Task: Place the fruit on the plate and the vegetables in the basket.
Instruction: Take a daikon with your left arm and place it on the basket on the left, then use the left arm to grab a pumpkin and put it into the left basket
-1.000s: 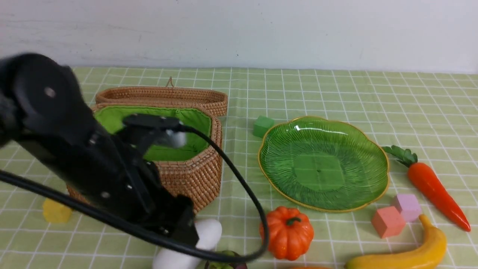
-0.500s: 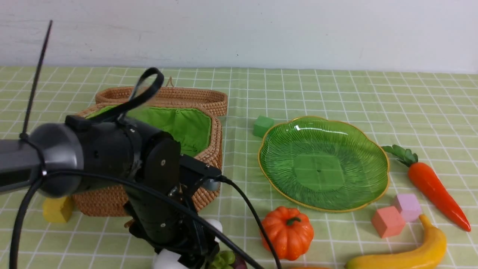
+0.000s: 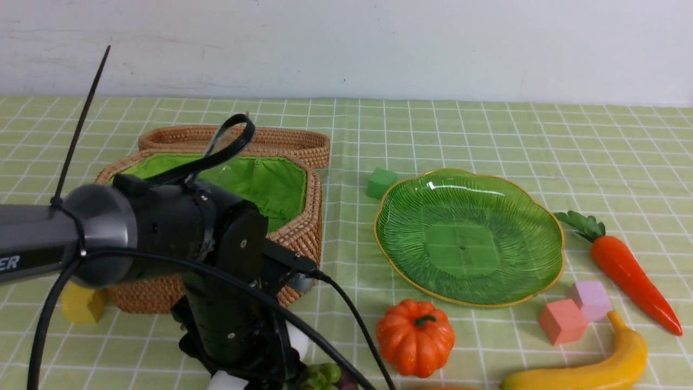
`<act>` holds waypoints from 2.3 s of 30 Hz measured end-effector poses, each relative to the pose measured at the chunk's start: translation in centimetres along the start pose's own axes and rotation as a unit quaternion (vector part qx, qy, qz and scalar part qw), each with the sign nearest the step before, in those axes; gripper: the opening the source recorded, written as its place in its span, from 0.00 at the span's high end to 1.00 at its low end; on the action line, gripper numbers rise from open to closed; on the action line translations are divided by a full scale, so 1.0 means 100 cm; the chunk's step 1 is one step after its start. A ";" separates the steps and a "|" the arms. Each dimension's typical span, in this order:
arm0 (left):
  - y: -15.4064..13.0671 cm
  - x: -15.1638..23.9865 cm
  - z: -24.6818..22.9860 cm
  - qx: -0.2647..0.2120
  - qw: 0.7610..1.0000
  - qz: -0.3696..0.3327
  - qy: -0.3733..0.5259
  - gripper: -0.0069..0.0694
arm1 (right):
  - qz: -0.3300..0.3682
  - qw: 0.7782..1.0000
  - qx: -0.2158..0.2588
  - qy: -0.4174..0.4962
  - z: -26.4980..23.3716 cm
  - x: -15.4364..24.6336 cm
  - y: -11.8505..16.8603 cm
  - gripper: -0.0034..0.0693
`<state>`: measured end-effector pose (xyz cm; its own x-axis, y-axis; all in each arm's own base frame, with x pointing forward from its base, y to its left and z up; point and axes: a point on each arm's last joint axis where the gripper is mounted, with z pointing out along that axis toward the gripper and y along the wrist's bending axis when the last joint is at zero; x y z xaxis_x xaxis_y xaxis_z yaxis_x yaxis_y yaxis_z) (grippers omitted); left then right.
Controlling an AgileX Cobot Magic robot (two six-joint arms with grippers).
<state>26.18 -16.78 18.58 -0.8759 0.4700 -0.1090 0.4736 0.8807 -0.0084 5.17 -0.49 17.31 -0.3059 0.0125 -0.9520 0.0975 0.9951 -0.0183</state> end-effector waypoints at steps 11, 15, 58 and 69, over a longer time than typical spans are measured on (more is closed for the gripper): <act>0.025 0.022 -0.107 -0.155 0.954 0.191 -0.169 0.21 | 0.000 1.000 0.000 0.000 0.000 0.000 0.000 0.62; 0.040 0.015 -0.139 -0.263 0.887 0.269 -0.267 0.21 | 0.000 1.000 0.000 0.000 0.000 0.000 0.000 0.62; 0.067 0.029 -0.115 -0.026 0.943 -0.240 -0.230 0.57 | 0.000 1.000 0.000 0.000 0.000 0.000 0.000 0.62; -0.002 0.003 -0.109 0.182 0.973 -0.063 -0.124 0.50 | 0.000 1.000 0.000 0.000 0.000 0.000 0.000 0.62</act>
<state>24.82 -16.14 29.38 -0.9014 0.2906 -0.3209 0.4045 0.8296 -0.3849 5.17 -0.49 17.28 -0.3066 0.0126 -0.9518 0.0975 0.9951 -0.0183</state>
